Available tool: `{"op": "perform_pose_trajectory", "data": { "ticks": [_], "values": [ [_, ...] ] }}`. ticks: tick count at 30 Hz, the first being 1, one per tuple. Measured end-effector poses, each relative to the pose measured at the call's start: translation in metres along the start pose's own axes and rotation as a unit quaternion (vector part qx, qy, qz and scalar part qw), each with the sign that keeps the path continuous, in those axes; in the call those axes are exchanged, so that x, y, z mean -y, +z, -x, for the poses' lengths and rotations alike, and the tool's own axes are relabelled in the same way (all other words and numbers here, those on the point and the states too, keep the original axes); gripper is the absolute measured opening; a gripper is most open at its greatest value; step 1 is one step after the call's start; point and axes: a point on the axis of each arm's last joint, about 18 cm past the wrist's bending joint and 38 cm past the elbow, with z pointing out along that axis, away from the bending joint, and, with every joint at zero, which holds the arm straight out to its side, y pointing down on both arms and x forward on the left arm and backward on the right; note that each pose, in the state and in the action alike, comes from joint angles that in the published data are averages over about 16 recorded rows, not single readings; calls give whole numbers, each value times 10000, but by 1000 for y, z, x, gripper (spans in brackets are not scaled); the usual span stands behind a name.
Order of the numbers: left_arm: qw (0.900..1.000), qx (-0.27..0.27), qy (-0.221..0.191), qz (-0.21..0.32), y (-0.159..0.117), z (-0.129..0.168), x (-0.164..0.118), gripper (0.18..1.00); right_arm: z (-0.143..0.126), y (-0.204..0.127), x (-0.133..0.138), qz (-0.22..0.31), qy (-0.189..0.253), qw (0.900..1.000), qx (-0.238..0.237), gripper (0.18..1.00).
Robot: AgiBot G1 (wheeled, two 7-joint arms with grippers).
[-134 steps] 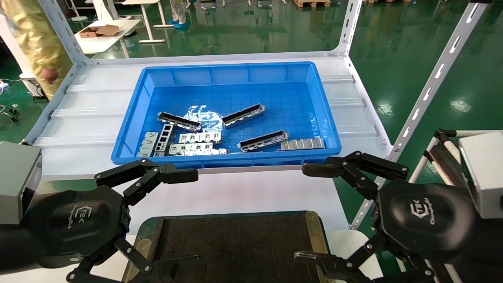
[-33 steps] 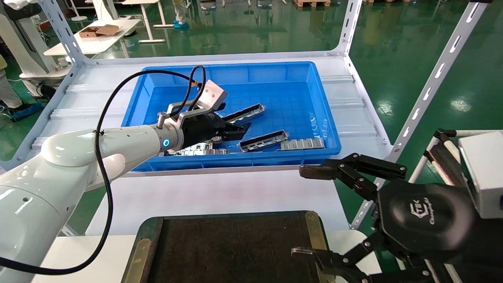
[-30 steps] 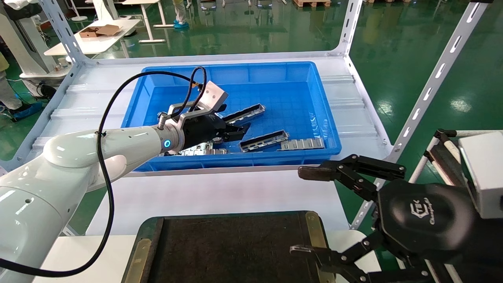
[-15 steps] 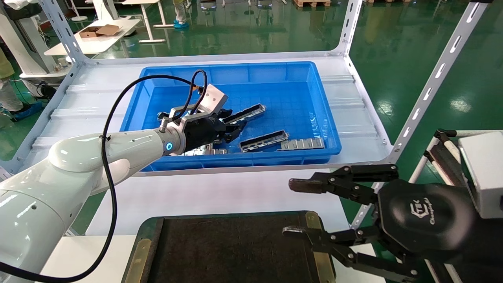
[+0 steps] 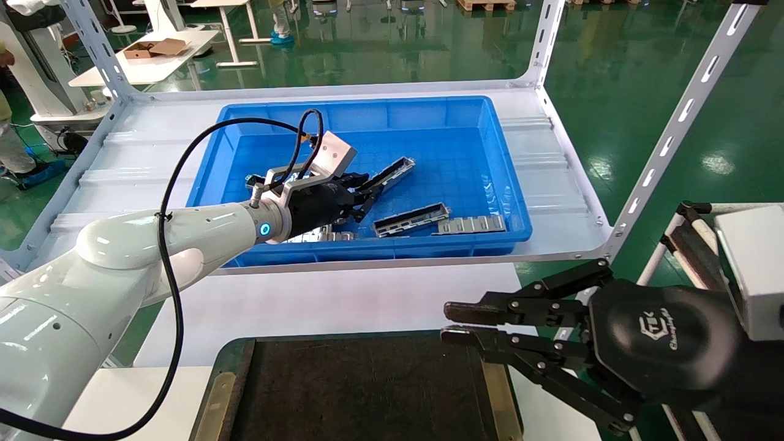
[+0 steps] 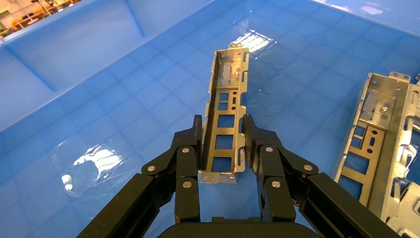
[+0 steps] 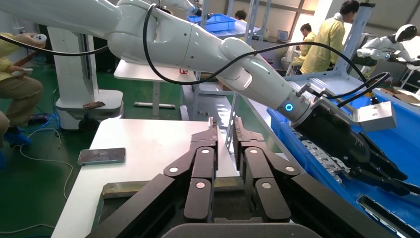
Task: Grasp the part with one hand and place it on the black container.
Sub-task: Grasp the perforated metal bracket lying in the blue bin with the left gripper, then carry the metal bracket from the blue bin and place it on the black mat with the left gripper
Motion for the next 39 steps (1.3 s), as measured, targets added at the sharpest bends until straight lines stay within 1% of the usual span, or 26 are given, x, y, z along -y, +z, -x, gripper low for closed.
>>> {"op": "perform_pose_trajectory", "data": {
  "ticks": [4, 10, 16, 22, 29, 34, 39],
  "values": [
    [9999, -48, 33, -114, -1, 1, 9, 356, 0, 0, 0, 0, 0, 10000, 0, 272],
    [9992, -149, 104, -346, -6, 5, 27, 354, 0, 0, 0, 0, 0, 10000, 0, 219],
    [9975, -312, 163, -616, -16, 13, 46, 353, 0, 0, 0, 0, 0, 10000, 0, 196],
    [9938, -588, 219, -915, -32, 19, 59, 353, 0, 0, 0, 0, 0, 10000, 0, 191],
    [9854, -1060, 297, -1302, -59, 22, 65, 352, 0, 0, 0, 0, 0, 10000, 0, 191],
    [9765, -1464, 372, -1539, -80, 18, 65, 352, 0, 0, 0, 0, 0, 10000, 0, 191],
    [9663, -1878, 439, -1704, -101, 7, 60, 352, 0, 0, 0, 0, 0, 10000, 0, 191]
  ]
}}
